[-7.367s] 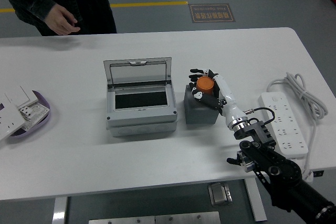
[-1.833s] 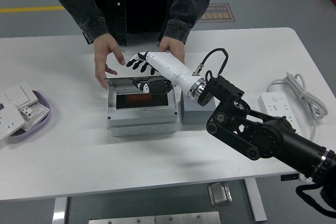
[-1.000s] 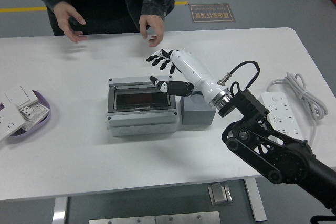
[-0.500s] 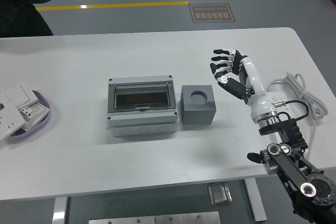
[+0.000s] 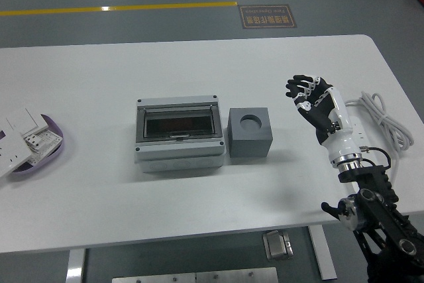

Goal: Pick up the cylinder from the cube,place it in the box,flap close box

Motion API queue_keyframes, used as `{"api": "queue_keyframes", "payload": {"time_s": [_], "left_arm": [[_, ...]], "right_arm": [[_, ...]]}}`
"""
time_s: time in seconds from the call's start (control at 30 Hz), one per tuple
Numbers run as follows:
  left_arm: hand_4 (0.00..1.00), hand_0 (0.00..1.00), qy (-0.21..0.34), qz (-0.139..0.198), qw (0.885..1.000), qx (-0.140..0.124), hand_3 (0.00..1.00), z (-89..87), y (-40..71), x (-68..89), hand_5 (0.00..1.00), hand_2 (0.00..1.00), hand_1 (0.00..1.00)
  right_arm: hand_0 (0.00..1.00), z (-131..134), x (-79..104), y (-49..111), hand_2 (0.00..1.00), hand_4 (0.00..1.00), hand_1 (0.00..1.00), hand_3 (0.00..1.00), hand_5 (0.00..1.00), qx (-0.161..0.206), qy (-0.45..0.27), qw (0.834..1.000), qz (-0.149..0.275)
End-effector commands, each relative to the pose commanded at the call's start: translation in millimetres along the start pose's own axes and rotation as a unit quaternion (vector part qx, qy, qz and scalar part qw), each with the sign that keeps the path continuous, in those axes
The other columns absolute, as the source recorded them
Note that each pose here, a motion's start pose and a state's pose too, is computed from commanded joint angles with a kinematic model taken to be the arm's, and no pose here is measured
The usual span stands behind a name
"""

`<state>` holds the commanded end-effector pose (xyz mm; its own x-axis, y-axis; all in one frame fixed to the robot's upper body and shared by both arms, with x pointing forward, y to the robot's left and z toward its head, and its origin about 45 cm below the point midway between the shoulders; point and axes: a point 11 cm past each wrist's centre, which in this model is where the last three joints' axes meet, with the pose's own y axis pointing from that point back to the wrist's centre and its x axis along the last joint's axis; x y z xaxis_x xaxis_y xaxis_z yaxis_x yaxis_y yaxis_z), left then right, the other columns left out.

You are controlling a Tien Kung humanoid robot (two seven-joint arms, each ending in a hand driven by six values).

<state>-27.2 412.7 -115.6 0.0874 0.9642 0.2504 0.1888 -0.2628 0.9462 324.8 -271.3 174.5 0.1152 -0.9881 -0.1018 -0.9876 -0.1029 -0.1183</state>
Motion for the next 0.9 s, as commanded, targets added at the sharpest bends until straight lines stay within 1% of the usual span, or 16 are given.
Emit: {"api": "queue_keyframes", "payload": {"time_s": [0.1,0.13,0.33,0.37,0.53,0.57,0.73,0.77,0.9], "left_arm": [[0.659,0.599,0.001,0.000,1.000,0.002,0.596,-1.3,-0.2,-0.1,0.204,0.556,0.584],[0.659,0.599,0.001,0.000,1.000,0.003,0.596,-1.5,-0.2,0.1,0.204,0.556,0.584],[0.659,0.599,0.003,0.002,1.000,0.004,0.596,-1.9,0.0,1.9,0.204,0.556,0.584],[0.659,0.599,0.004,0.003,1.000,0.005,0.596,-2.1,0.0,2.3,0.205,0.556,0.584],[0.659,0.599,0.004,0.004,1.000,0.005,0.596,-2.0,0.1,3.0,0.205,0.556,0.584],[0.659,0.599,0.004,0.004,1.000,0.005,0.596,-1.9,0.2,3.0,0.204,0.556,0.584],[0.659,0.599,0.005,0.004,1.000,0.006,0.596,-1.3,0.3,3.1,0.204,0.556,0.584],[0.659,0.599,0.005,0.004,1.000,0.006,0.596,-1.1,0.4,3.1,0.205,0.556,0.584],[0.659,0.599,0.005,0.004,1.000,0.005,0.596,-0.3,0.5,2.8,0.205,0.556,0.584]], "right_arm": [[0.726,1.1,-1.8,0.5,0.662,0.764,0.682,0.585,0.039,-0.004,-0.008,1.000,-0.010],[0.808,1.0,-2.3,0.5,0.751,0.907,0.752,0.707,0.189,-0.004,-0.010,1.000,-0.013],[0.808,0.2,-5.4,1.0,0.751,0.907,0.752,0.707,0.189,-0.006,-0.018,1.000,-0.025],[0.865,0.3,-6.2,1.2,0.821,0.950,0.804,0.823,0.255,-0.007,-0.019,0.999,-0.028],[0.865,0.8,-8.0,2.0,0.821,0.950,0.804,0.823,0.255,-0.011,-0.022,0.999,-0.036],[0.889,0.8,-8.0,2.1,0.865,0.971,0.837,0.858,0.289,-0.011,-0.022,0.999,-0.037],[0.889,-0.8,-6.6,2.6,0.865,0.971,0.837,0.858,0.289,-0.011,-0.023,0.999,-0.040],[0.911,-1.2,-6.4,2.8,0.902,0.976,0.880,0.923,0.303,-0.012,-0.024,0.999,-0.041],[0.911,-3.5,-7.2,3.1,0.902,0.976,0.880,0.923,0.303,-0.014,-0.024,0.998,-0.052]]}}
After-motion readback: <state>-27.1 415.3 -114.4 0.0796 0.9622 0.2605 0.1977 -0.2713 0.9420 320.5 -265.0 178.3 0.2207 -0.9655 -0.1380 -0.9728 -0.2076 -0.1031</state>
